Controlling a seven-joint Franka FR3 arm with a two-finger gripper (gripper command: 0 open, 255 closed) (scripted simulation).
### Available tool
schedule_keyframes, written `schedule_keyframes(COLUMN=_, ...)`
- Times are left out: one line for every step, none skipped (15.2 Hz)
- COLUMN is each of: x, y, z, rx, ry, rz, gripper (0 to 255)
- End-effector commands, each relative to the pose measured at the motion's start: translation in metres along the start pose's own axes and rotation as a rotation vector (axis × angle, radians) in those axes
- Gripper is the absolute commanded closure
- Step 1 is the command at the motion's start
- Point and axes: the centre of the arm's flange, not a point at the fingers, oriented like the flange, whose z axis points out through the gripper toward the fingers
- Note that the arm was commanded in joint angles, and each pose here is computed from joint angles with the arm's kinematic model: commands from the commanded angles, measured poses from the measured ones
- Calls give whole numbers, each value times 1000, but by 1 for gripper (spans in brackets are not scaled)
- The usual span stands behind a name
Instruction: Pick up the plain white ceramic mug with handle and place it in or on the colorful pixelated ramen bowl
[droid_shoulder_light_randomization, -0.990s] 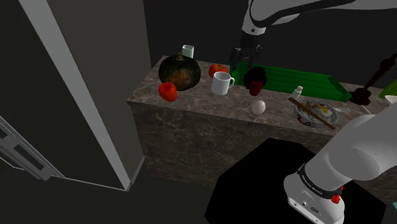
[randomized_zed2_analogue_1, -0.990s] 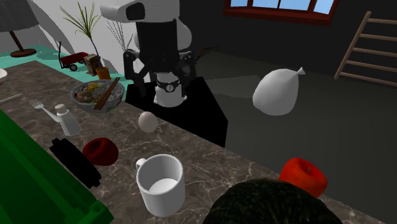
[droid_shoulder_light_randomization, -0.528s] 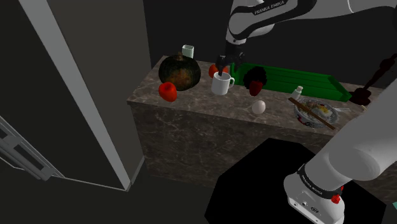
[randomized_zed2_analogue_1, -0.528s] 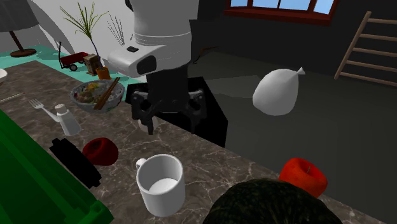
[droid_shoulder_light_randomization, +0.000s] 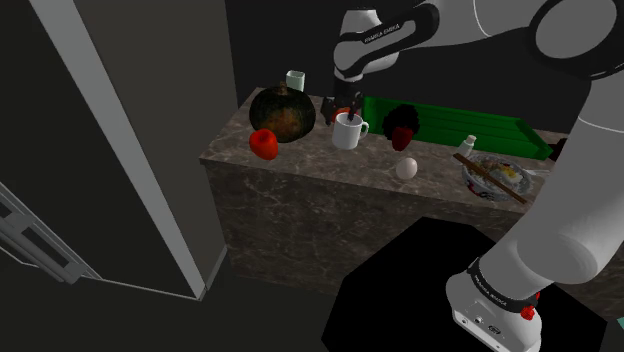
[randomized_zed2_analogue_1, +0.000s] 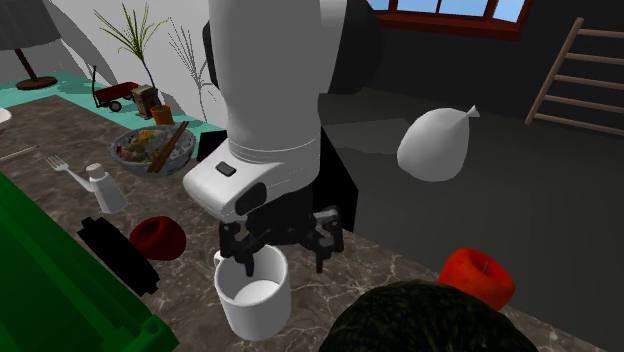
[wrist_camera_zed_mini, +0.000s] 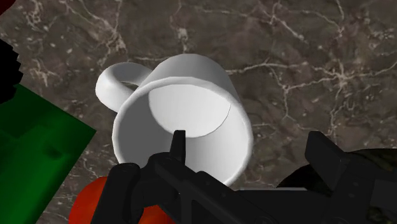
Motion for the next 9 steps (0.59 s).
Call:
schedule_keyframes(x=3, y=0, z=10, rx=0, ry=1, rz=0, gripper=0)
schedule_keyframes(x=3, y=0, z=15, rx=0, ry=1, rz=0, gripper=0)
schedule_keyframes(x=3, y=0, z=21, rx=0, ry=1, rz=0, gripper=0)
schedule_keyframes(x=3, y=0, z=26, rx=0, ry=1, rz=0, gripper=0)
schedule_keyframes(x=3, y=0, z=31, rx=0, ry=1, rz=0, gripper=0)
schedule_keyframes(x=3, y=0, z=34, rx=0, ry=1, rz=0, gripper=0)
schedule_keyframes(x=3, y=0, z=34, rx=0, ry=1, rz=0, gripper=0)
schedule_keyframes(x=3, y=0, z=34, rx=0, ry=1, rz=0, gripper=0)
schedule_keyframes(x=3, y=0, z=34, rx=0, ry=1, rz=0, gripper=0)
